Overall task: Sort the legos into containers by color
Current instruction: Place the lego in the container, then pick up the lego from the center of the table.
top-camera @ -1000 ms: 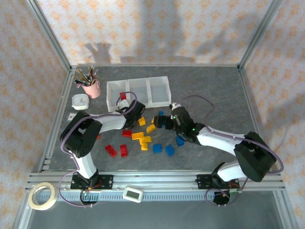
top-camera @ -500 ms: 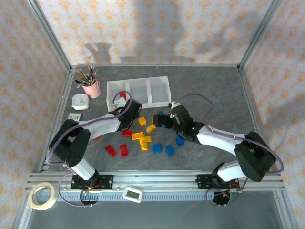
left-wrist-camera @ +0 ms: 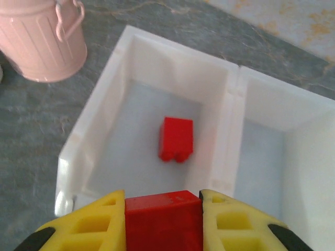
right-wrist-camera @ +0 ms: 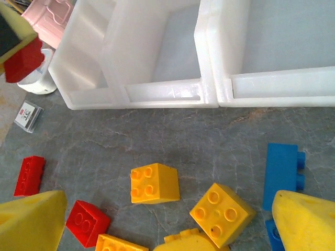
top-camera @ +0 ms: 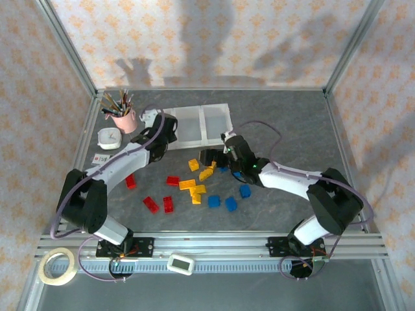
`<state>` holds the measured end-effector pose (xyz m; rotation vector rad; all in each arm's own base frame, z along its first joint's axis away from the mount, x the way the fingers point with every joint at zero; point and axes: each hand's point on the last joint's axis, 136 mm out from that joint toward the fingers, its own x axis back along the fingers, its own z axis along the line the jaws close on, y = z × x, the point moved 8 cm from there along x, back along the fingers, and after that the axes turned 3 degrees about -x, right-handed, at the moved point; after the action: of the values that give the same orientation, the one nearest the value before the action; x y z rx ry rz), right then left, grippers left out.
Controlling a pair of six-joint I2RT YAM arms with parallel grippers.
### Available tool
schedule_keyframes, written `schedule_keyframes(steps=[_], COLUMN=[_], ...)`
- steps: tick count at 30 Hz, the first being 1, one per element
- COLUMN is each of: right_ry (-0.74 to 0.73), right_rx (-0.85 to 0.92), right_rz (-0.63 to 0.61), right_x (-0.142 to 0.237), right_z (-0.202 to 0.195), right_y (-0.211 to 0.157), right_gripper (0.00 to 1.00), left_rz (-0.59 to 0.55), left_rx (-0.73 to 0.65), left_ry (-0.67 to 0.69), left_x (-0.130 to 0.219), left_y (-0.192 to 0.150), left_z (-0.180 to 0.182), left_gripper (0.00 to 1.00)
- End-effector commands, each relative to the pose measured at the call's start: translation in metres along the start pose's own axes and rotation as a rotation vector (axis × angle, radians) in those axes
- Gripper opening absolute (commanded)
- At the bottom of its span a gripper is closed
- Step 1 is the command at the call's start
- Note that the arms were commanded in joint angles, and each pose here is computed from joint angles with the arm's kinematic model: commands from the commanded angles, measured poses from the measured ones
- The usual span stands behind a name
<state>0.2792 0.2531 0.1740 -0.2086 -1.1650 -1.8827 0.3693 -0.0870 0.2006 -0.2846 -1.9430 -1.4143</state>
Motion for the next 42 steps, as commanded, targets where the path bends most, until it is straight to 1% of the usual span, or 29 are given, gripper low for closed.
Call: schedule_keyframes(steps=[1,5,7,9,12,16,20,23,27,30,33,37,41,42], right_ry=[0.043,0.046,0.05,0.05,0.05,0.05,0.055,0.063,0.052,0.039,0.043,0.045,0.047,0.048], right_rx=[-0.012,-0.019,-0.021,-0.022,-0.017,-0.006,0.004,0.011,0.026,0.039,0.045,0.072,0.113,0.115], right_rz=[-0.046,-0.043,-0.043,-0.04,-0.033,-0.031,-0.029,-0.016,0.033,0.07,0.099,0.135,0.154,0.155], right_x=[-0.005,-0.009,-0.011,-0.012,-0.012,-0.01,-0.007,-0.002,0.001,0.004,0.008,0.013,0.016,0.016], right_z=[0.014,0.015,0.016,0.016,0.017,0.019,0.022,0.024,0.022,0.019,0.017,0.017,0.022,0.022], right_y=[0.014,0.015,0.016,0.016,0.016,0.018,0.021,0.02,0.014,0.006,-0.005,-0.019,-0.035,-0.038], right_gripper=[1.0,1.0,1.0,1.0,1.0,1.0,1.0,1.0,1.0,1.0,1.0,1.0,1.0,1.0], left_rz=[0.028,0.043,0.051,0.056,0.069,0.056,0.059,0.079,0.115,0.149,0.19,0.271,0.345,0.356], left_rx=[-0.097,-0.118,-0.127,-0.128,-0.135,-0.134,-0.123,-0.106,-0.095,-0.118,-0.165,-0.218,-0.272,-0.253], left_ry=[0.049,0.112,0.135,0.159,0.162,0.147,0.113,0.034,-0.051,-0.079,-0.105,-0.116,-0.138,-0.136], left_x=[-0.02,-0.046,-0.057,-0.066,-0.073,-0.068,-0.054,-0.036,-0.008,0.013,0.031,0.045,0.053,0.053], left_y=[0.006,0.015,0.018,0.02,0.021,0.028,0.032,0.03,0.014,-0.01,-0.038,-0.075,-0.107,-0.112], left_z=[0.0,-0.001,-0.001,0.0,-0.002,-0.005,-0.004,-0.002,0.004,0.01,0.011,0.016,0.021,0.021], left_gripper=[0.26,0.27,0.3,0.34,0.48,0.58,0.59,0.59,0.6,0.61,0.65,0.69,0.73,0.73])
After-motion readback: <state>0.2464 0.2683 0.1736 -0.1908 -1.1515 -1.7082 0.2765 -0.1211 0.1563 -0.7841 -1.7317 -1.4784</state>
